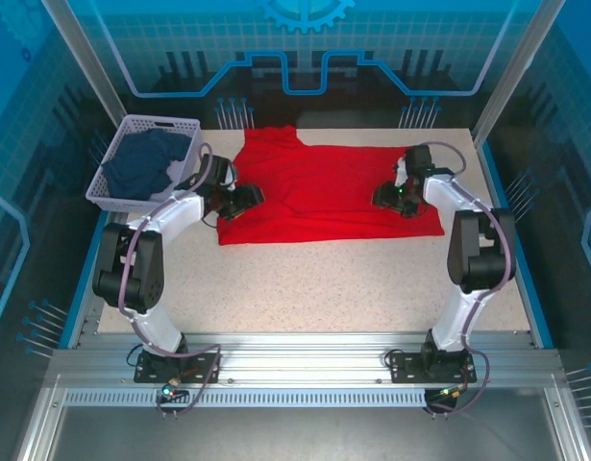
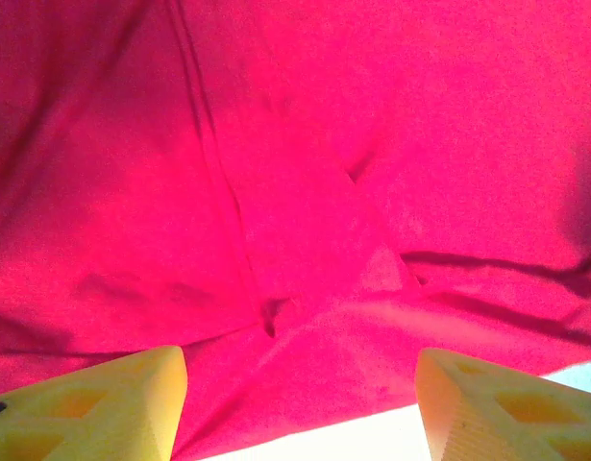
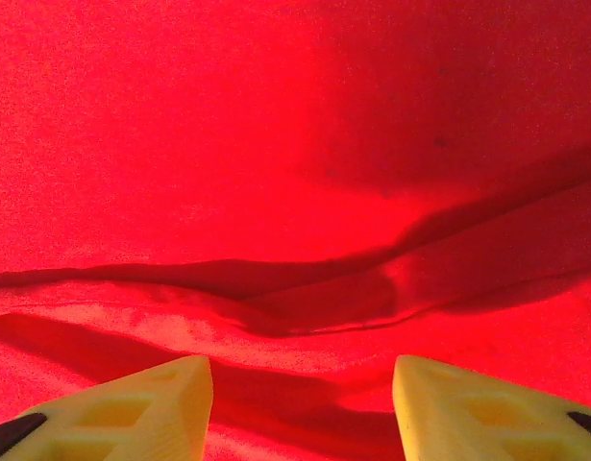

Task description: Fold the inside-out t-shirt

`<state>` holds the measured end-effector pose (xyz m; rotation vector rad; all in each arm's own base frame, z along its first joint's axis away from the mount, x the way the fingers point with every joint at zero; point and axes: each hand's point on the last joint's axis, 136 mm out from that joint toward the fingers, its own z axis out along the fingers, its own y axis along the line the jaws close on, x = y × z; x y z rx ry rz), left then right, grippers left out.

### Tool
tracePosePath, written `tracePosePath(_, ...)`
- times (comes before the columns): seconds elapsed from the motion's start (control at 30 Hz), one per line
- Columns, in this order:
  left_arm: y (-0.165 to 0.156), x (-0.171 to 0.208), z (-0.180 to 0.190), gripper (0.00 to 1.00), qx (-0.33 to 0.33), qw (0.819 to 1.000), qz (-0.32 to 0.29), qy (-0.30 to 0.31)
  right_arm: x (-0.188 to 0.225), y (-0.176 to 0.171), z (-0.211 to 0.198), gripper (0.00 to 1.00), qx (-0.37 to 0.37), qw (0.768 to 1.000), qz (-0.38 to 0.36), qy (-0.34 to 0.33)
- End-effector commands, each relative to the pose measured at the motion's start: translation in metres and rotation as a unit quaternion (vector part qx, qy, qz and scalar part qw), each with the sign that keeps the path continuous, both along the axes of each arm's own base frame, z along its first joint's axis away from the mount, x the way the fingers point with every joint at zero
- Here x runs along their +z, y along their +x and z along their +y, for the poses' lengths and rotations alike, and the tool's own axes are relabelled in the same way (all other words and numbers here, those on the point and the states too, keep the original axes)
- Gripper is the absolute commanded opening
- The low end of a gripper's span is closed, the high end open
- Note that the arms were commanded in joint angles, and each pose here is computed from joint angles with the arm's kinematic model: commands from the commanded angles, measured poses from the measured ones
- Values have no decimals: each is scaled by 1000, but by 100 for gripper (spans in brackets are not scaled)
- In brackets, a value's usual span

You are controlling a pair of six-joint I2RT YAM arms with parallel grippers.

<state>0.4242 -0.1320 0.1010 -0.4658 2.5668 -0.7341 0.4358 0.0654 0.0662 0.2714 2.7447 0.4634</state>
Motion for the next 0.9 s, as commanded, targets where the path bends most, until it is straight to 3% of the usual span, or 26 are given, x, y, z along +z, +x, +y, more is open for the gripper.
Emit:
tracePosePath(0.0,-4,-5,-7,65,-7,1000,-1,-18,-17,12,-2,52,-1,1000,16,7)
tracePosePath(0.2,-4,-20,-29,66,-44,999,14,-17,-3,34,-3,50,14,1000,-11,20)
tracePosePath(0.43,4,-42,-45,66,-78,996,35,6,20,0,43,53,79,995,-62,-10)
tracePosePath(0.73,12,-61,-48,53,-91,994,52,42,13,-11,51,53,85,995,-44,5)
tracePosePath(0.87,12,-64,-46,52,-89,993,57,50,12,-12,52,53,84,996,-42,9)
